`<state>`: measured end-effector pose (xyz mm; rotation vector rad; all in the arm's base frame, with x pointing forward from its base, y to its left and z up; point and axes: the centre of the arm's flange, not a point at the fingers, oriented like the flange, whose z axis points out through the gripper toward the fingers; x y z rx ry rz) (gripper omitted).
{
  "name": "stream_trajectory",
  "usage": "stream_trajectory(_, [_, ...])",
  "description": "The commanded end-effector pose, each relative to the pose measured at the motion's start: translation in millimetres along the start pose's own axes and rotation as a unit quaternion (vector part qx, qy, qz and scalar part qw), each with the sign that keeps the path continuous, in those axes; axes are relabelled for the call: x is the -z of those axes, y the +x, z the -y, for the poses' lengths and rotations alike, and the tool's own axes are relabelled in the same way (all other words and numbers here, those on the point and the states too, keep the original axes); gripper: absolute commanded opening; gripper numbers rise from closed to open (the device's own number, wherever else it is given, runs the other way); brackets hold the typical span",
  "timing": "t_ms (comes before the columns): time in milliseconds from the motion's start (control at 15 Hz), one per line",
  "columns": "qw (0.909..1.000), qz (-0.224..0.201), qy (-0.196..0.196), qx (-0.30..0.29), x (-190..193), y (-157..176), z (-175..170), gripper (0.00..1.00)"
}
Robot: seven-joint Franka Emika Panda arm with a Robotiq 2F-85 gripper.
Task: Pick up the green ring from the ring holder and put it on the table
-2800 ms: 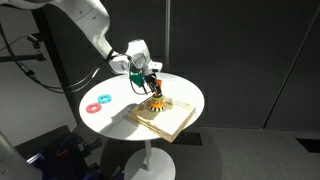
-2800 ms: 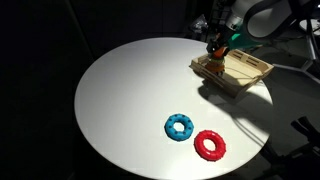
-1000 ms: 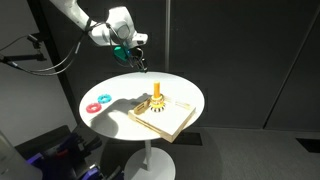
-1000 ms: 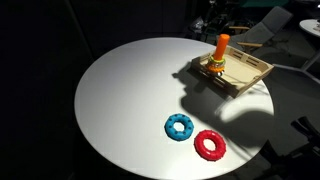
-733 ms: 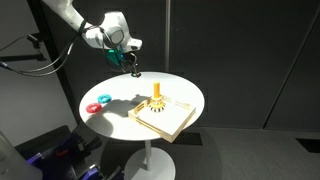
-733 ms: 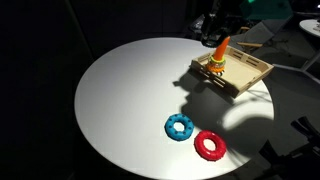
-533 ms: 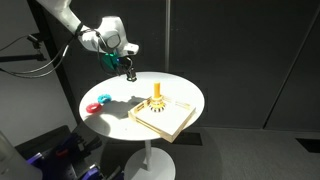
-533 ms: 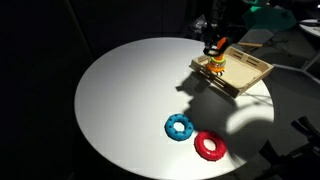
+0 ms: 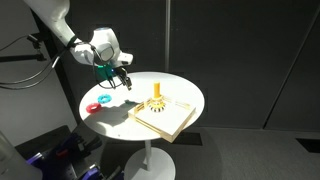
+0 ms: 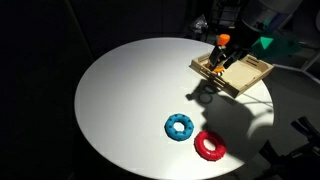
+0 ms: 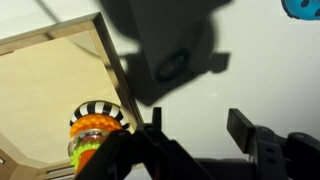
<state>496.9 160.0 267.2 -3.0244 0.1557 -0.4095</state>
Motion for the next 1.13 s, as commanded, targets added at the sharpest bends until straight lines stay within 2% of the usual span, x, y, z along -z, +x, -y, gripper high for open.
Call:
stream_trajectory(0, [0.9998, -0.018, -0.008, 0.002, -1.3, -24.2, -4.7, 0.44])
stream_trajectory(200, [0.9998, -0.016, -0.012, 0.003, -5.5, -32.3, -8.9, 0.44])
stream_trajectory(267, [0.9998, -0.014, -0.012, 0.001, -4.8, -32.9, -10.2, 0.48])
stream_trajectory(333, [0.9999, -0.009, -0.010, 0.000, -2.7, -32.6, -11.7, 0.91])
stream_trajectory(400, [0.9999, -0.007, -0.011, -0.001, -0.7, -31.7, -12.2, 0.87])
stream_trajectory(467, [1.0000, 0.000, -0.009, -0.001, 2.7, -30.0, -12.4, 0.88])
stream_trajectory(600, [0.9999, 0.012, -0.007, -0.004, 10.6, -26.7, -12.8, 0.99])
stream_trajectory(867, [0.9992, 0.037, 0.000, -0.019, 30.4, -21.3, -16.4, 1.00])
stream_trajectory(933, [0.9994, 0.027, -0.004, -0.019, 7.1, -26.0, -8.0, 1.00])
stream_trajectory(1067, [0.9993, 0.031, -0.001, -0.021, 17.0, -23.0, -9.9, 1.00])
